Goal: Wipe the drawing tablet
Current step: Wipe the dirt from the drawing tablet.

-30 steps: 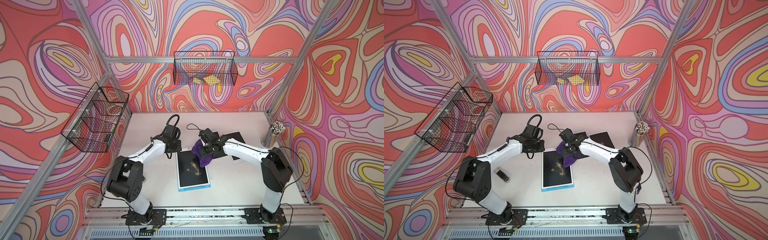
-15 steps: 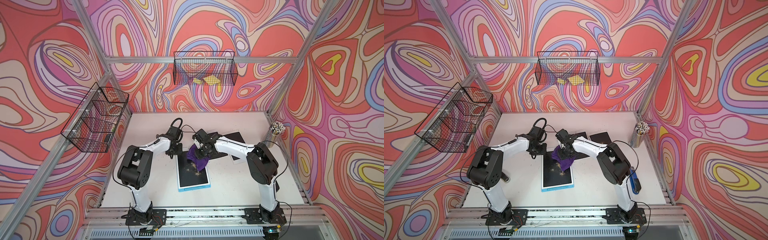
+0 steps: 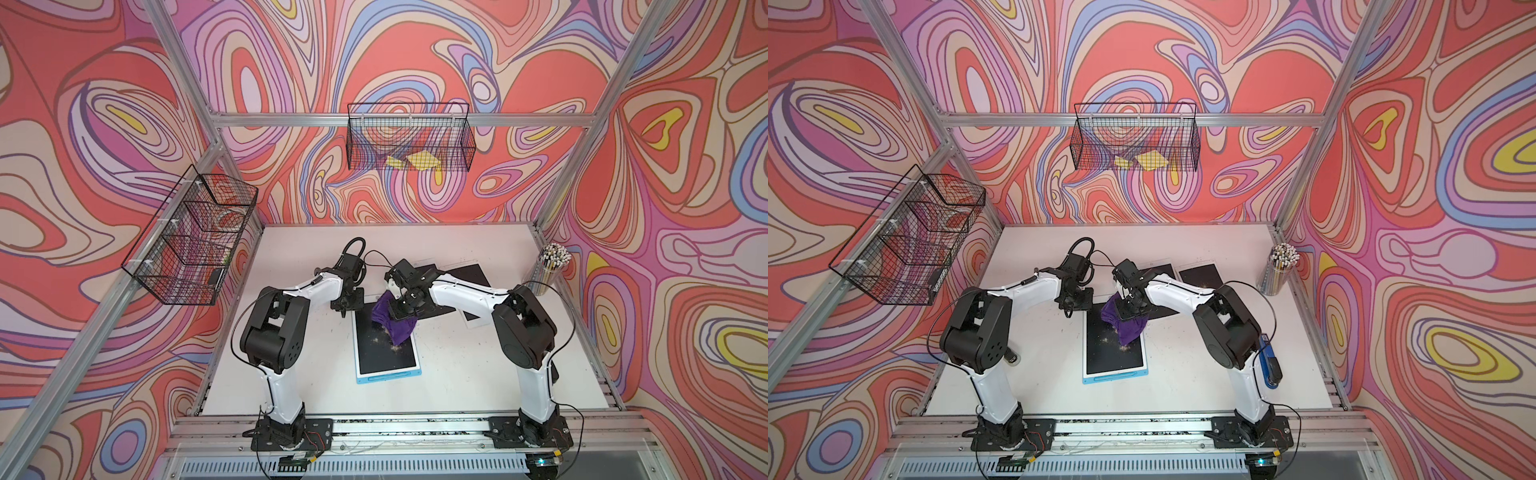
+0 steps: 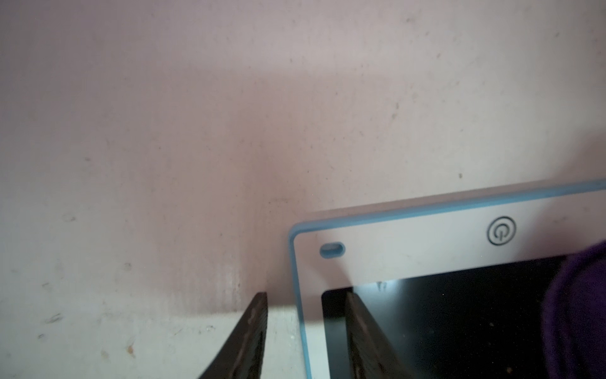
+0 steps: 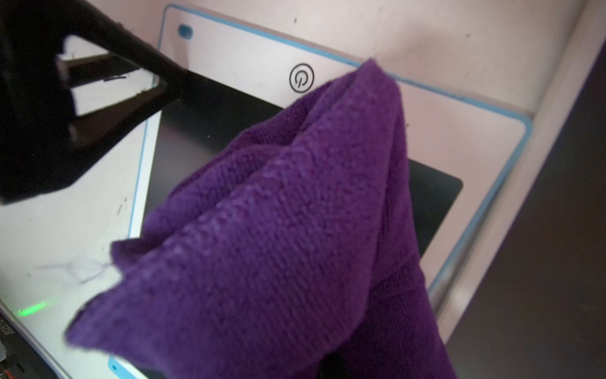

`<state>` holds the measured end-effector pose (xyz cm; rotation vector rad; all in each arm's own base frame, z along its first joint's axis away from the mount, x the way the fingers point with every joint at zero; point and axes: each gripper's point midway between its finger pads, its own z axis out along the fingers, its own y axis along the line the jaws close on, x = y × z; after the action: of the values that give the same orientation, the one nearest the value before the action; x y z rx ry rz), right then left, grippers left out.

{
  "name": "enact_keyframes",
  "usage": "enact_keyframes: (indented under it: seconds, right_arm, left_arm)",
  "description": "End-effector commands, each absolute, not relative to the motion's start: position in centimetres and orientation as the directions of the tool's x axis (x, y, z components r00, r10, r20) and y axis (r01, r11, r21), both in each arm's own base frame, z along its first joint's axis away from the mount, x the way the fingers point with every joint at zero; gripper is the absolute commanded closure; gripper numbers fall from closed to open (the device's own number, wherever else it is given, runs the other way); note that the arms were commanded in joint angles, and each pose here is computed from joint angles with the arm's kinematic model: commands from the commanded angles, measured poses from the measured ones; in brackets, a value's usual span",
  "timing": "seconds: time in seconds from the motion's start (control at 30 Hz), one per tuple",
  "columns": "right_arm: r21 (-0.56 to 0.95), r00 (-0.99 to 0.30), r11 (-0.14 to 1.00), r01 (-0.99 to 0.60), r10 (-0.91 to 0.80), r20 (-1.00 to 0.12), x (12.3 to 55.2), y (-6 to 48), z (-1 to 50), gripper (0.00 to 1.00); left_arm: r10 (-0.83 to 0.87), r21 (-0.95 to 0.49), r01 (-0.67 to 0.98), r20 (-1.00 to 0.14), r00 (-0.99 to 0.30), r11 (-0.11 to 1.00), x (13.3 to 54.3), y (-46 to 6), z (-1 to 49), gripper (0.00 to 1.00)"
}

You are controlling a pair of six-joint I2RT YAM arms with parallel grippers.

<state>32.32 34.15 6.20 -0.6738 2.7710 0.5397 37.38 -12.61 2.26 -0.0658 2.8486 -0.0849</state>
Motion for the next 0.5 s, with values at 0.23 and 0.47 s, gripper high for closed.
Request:
enact_keyframes:
  seconds: [0.23,0.47]
  right_arm:
    - [0.318,-0.896,0.852,-0.416,-0.324,-0.305,28.5,36.9,8.8,1.00]
    - [0.236,-0.926,0.918,-0.319,-0.249,-0.283,26.3,38.6,7.0,1.00]
  left_arm:
    - [-0.044,-0.024,-0.039,-0.264,-0.964,0.999,36.6,-11.8,1.2,0.60]
    - [-0.043,-0.016,-0.040,-0.260,-0.965,0.999,36.4,-11.6,0.6,0.62]
